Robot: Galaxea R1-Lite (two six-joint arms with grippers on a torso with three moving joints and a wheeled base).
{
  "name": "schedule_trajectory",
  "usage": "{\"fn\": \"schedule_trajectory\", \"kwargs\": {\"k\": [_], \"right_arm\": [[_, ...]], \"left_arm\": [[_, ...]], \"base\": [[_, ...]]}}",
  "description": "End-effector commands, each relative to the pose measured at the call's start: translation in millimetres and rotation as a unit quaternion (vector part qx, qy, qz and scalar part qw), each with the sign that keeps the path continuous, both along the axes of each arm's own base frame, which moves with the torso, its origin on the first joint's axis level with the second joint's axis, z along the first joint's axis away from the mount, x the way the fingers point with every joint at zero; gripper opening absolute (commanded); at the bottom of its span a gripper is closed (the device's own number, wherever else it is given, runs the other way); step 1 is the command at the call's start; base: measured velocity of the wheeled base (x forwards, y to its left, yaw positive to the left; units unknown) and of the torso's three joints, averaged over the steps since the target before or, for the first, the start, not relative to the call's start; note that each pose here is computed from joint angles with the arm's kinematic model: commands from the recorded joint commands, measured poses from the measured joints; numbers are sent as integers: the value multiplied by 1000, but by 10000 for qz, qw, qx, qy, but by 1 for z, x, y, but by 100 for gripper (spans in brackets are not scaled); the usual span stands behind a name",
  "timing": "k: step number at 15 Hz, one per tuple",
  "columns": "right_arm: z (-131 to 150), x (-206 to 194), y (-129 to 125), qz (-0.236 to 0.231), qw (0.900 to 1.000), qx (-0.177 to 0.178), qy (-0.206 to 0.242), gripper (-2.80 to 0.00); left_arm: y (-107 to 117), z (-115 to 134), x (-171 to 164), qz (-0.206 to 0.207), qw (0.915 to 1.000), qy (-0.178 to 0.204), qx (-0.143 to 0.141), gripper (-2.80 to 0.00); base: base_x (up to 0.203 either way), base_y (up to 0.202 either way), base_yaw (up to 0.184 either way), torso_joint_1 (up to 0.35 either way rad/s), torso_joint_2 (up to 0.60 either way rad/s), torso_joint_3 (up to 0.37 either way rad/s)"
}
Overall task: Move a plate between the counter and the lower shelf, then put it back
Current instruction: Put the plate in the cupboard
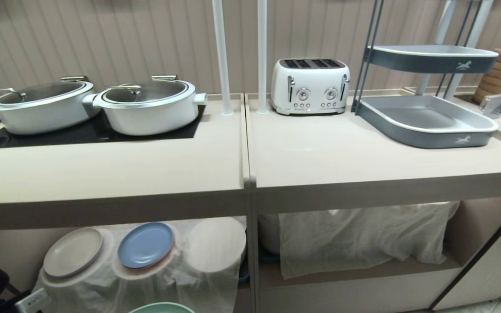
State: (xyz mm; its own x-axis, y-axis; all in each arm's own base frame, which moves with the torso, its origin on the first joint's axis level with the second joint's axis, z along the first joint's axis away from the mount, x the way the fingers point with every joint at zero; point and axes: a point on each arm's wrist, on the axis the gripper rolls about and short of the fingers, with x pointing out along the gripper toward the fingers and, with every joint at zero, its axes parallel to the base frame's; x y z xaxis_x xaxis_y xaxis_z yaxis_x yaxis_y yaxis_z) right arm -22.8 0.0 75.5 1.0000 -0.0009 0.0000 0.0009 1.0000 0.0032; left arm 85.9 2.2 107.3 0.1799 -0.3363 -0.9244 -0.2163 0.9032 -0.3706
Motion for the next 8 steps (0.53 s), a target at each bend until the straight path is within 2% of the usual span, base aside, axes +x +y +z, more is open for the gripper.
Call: {"fn": "schedule_trajectory", "kwargs": {"k": [1, 8], "right_arm": [[0, 0, 0, 4, 10000, -1, 0, -280], [0, 0, 0, 3, 10000, -1, 0, -280]], "left_arm": [[0, 0, 0, 11, 10000, 26, -14, -280], [0, -1, -1, 11, 10000, 57, -18, -280]], "base": [[0, 0, 0, -256, 550, 304], [0, 0, 0, -242, 534, 292]]}}
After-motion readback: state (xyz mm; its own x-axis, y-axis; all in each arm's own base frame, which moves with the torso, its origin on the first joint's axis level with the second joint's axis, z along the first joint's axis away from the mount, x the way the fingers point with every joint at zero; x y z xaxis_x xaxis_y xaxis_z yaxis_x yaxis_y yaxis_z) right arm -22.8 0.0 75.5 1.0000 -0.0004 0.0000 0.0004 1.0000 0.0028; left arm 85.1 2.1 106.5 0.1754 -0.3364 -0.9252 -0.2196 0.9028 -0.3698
